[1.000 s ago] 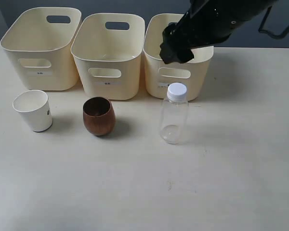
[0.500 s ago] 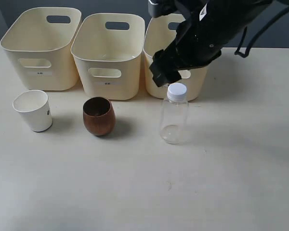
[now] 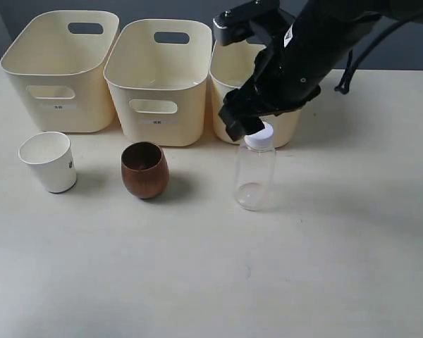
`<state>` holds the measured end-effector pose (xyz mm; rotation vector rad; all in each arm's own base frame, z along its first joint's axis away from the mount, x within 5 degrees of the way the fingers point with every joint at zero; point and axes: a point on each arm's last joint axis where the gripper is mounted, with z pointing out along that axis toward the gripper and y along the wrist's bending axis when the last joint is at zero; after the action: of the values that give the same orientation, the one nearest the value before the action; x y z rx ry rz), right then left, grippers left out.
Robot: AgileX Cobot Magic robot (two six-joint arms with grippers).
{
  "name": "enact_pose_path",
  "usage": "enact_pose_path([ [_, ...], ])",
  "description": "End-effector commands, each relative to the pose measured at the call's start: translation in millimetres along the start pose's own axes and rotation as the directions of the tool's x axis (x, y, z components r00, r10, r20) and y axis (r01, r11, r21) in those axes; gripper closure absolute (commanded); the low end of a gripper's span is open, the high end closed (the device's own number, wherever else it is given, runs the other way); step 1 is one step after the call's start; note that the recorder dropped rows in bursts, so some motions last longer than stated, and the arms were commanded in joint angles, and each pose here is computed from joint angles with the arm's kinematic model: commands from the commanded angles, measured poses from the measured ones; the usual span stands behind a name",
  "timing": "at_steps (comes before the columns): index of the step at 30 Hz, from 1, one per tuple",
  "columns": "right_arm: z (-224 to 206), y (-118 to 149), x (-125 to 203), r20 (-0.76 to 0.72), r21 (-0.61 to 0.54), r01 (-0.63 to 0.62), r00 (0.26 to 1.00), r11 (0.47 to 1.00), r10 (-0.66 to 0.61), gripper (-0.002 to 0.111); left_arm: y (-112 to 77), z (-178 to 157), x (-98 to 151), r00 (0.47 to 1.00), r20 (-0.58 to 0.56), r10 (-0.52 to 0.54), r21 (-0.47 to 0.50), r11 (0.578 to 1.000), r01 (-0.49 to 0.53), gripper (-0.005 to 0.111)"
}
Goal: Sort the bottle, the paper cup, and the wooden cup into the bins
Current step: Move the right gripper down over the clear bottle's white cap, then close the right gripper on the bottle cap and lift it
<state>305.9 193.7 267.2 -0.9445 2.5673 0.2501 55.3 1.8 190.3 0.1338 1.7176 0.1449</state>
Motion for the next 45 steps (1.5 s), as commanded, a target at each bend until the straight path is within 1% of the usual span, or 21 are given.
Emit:
enact_pose_path([
  [1,5,-3,0,-0.023,0.019,-0.003,1.000,1.000,0.003,0.033,-0.1,0,-2,1.000,0.006,-0.005,0.005,1.000,0.005,0.107],
  [8,11,-6,1,-0.043,0.041,-0.009,0.999,0.999,0.011,0.033,-0.1,0,-2,1.000,0.006,-0.005,0.005,1.000,0.005,0.107],
  [12,11,-6,1,-0.037,0.043,-0.008,0.999,0.999,0.009,0.037,-0.1,0,-2,1.000,0.006,-0.005,0.005,1.000,0.005,0.107],
  [35,18,-6,2,-0.062,0.038,-0.010,0.998,0.999,0.013,0.037,-0.1,0,-2,1.000,0.006,-0.005,0.005,1.000,0.005,0.107],
  [37,18,-6,2,-0.062,0.038,-0.010,0.998,0.999,0.013,0.044,-0.1,0,-2,1.000,0.006,-0.005,0.005,1.000,0.005,0.107],
  [38,18,-6,2,-0.064,0.038,-0.010,0.998,0.999,0.013,0.051,-0.1,0,-2,1.000,0.006,-0.005,0.005,1.000,0.005,0.107],
  [41,18,-6,3,-0.072,0.036,-0.010,0.997,0.999,0.013,0.083,-0.1,0,-2,1.000,0.006,-0.005,0.005,1.000,0.005,0.107],
  [42,18,-6,3,-0.072,0.036,-0.003,0.997,0.999,0.006,0.098,-0.1,0,-2,1.000,0.006,-0.005,0.005,1.000,0.005,0.107],
  [43,18,-6,3,-0.073,0.035,0.005,0.997,0.999,-0.003,0.108,-0.1,0,-2,1.000,0.006,-0.005,0.005,1.000,0.005,0.107],
  [45,18,-6,3,-0.073,0.033,0.016,0.997,0.999,-0.013,0.107,-0.1,0,-2,1.000,0.006,-0.005,0.005,1.000,0.005,0.107],
])
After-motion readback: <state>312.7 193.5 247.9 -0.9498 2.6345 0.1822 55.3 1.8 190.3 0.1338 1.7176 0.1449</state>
